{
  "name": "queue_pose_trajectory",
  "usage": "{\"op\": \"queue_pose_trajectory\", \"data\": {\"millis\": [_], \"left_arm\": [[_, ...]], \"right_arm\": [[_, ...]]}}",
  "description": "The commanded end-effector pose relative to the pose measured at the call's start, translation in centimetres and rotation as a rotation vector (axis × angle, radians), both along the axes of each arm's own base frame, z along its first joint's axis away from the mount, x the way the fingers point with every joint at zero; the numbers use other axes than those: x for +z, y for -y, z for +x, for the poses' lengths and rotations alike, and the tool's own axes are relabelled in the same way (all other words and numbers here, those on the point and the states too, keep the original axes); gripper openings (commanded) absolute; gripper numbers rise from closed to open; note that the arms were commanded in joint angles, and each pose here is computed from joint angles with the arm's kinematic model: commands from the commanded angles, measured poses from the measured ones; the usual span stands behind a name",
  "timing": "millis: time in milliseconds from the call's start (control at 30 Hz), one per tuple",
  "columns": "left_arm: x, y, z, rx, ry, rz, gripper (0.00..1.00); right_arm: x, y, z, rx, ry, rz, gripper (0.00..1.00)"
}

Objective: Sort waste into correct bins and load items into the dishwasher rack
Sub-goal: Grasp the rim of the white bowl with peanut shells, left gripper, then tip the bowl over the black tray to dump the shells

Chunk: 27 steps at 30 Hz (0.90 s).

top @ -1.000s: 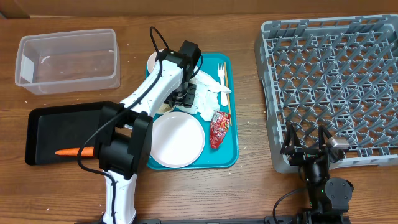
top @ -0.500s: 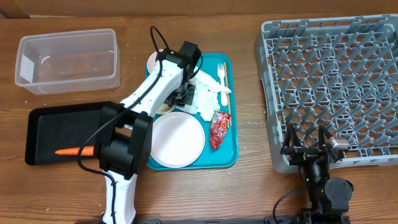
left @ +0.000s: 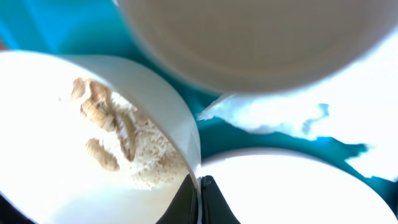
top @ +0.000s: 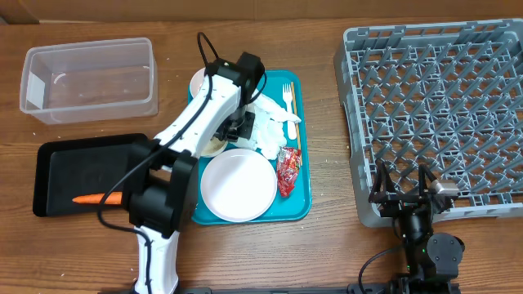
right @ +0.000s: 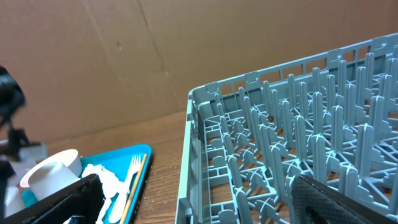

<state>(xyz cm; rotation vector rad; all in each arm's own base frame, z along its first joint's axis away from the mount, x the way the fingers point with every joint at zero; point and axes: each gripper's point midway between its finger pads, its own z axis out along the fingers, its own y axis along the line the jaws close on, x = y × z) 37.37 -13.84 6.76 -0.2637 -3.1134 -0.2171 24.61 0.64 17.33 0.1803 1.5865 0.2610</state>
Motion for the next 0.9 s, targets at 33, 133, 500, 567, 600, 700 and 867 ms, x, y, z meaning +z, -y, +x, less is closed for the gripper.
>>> {"op": "queue_pose_trajectory", "data": {"millis": [33, 133, 500, 567, 600, 700, 867], "left_arm": [[12.5, -1.4, 1.0, 0.1, 0.281, -0.106, 0.04], [16.8, -4.3, -1.5, 0.243, 0.319, -0.177, 0.04], [20.6, -15.5, -9.2, 0.629, 0.224, -0.43, 0.04], [20.2, -15.9, -9.1, 0.612, 0.217, -0.481, 0.04], [19.7, -15.9, -8.8, 0.59, 0.216, -0.522, 0.04], [17.4, -16.5, -7.8, 0.577, 0.224, -0.611, 0.04], [13.2, -18.8, -6.0, 0.599, 0.313, -0.794, 0.04]], "right_arm": [[-0.2, 0.3, 0.0, -0.012, 0.002, 0.001, 1.0], [-0.2, 0.3, 0.0, -0.013, 0.002, 0.001, 1.0], [-0.2, 0.3, 0.0, -0.013, 0.002, 0.001, 1.0], [-0.2, 0.3, 0.0, -0.013, 0.002, 0.001, 1.0], [-0.2, 0.3, 0.0, -0.012, 0.002, 0.001, 1.0], [-0.2, 0.3, 0.0, -0.013, 0.002, 0.001, 1.0], [-0.2, 0.3, 0.0, -0.013, 0.002, 0.001, 1.0]]}}
